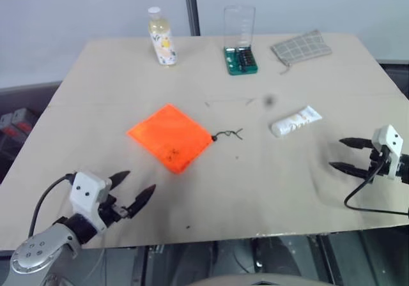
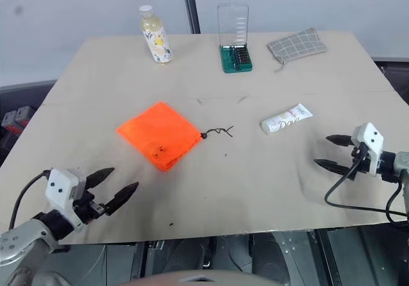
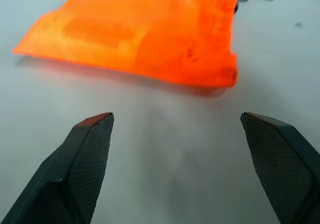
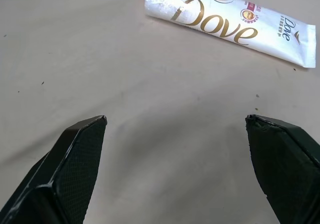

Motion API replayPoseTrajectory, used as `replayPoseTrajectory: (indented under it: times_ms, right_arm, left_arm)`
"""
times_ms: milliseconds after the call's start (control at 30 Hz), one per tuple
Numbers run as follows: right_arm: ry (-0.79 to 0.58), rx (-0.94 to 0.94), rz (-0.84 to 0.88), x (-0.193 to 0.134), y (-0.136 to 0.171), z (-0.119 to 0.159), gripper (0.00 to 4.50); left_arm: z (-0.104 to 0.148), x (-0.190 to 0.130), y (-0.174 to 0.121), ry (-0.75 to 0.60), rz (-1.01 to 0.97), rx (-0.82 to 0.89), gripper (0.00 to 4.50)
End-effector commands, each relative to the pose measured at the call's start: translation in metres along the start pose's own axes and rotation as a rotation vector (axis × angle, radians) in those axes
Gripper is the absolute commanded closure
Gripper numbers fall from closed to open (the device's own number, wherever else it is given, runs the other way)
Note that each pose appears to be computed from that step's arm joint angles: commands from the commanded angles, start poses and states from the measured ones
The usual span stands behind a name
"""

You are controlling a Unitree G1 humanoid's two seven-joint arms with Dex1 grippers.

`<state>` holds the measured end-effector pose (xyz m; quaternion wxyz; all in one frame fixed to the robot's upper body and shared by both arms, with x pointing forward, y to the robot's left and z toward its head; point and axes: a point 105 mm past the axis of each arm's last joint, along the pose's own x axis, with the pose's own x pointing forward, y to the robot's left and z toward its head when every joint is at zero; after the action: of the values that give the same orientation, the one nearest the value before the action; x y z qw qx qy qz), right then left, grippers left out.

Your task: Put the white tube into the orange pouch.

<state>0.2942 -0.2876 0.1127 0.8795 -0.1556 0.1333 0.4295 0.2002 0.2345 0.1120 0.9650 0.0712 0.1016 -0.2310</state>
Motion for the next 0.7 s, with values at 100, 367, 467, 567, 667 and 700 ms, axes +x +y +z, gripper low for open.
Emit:
replayPoseTrajectory:
  times_ms: [100, 367, 467, 567, 667, 700]
  right_arm:
    - [-0.022, -0.03, -0.015, 0.001, -0.005, 0.012, 0.0]
    - [-0.05, -0.071, -0.037, 0.004, -0.007, 0.023, 0.0]
    - [-0.052, -0.113, -0.059, 0.008, -0.011, 0.03, 0.0]
    - [-0.073, -0.148, -0.075, 0.01, -0.014, 0.04, 0.0]
    - [-0.137, -0.219, -0.146, 0.016, -0.027, 0.065, 0.0]
    - [-0.143, -0.248, -0.165, 0.019, -0.032, 0.071, 0.0]
  left_arm:
    - [0.016, 0.025, -0.017, -0.059, -0.012, 0.069, 0.3]
    - [0.025, 0.079, -0.042, -0.05, 0.098, 0.37, 0.3]
    - [0.021, 0.088, -0.049, -0.042, 0.119, 0.4, 0.3]
    - [0.019, 0.093, -0.048, -0.033, 0.158, 0.403, 0.3]
    - [0.02, 0.097, -0.048, -0.041, 0.193, 0.415, 0.3]
    - [0.021, 0.099, -0.048, -0.047, 0.208, 0.418, 0.3]
